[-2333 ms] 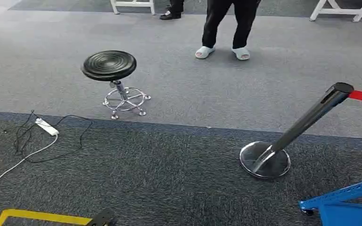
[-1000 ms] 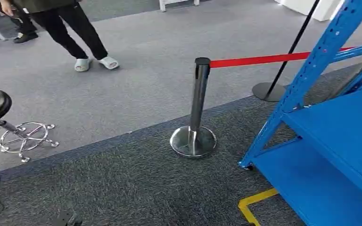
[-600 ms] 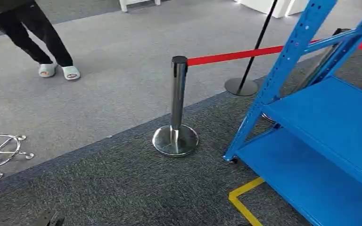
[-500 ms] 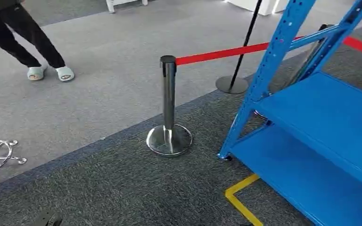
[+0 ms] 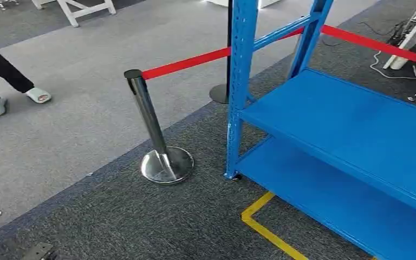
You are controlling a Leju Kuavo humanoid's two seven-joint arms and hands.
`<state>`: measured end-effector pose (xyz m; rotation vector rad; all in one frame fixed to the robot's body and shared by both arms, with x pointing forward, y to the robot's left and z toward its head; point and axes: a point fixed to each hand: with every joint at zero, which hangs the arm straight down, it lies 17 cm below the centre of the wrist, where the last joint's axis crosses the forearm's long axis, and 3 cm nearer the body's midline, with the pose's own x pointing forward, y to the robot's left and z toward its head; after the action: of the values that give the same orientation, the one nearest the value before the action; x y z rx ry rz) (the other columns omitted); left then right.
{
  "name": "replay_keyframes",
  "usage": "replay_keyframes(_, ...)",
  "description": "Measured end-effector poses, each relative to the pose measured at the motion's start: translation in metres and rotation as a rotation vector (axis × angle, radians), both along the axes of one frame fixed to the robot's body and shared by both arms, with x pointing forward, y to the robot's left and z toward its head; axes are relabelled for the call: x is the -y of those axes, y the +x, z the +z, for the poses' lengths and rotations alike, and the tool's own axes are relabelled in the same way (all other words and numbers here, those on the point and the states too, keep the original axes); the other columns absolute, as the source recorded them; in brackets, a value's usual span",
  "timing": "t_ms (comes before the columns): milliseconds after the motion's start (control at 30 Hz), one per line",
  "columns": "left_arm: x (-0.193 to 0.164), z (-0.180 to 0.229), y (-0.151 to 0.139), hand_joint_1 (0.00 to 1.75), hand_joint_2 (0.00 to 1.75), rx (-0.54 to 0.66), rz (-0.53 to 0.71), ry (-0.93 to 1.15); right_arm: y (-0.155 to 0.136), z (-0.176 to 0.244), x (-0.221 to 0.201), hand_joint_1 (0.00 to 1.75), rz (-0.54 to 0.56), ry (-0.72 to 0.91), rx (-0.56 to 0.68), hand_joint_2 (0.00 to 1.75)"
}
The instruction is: Take the parts from the cabinet and place them on the table.
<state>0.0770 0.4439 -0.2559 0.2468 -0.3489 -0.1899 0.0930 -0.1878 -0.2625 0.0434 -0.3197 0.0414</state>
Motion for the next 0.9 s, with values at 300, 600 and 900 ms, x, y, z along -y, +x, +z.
replay_keyframes(300,0.02,-0.007,-0.004,0.0,0.0,-0.049,0.05,-0.041,-0.007,-0.003,0.006,0.0,0.026,-0.027,-0.029,0.0)
replay_keyframes(600,0.069,-0.017,-0.012,0.0,0.0,-0.09,0.095,-0.109,0.004,-0.001,0.019,0.0,0.019,-0.061,0.003,0.0)
replay_keyframes(900,0.147,-0.021,-0.007,0.0,0.0,-0.08,-0.011,-0.172,0.012,0.0,0.023,0.0,0.035,-0.082,0.004,0.0)
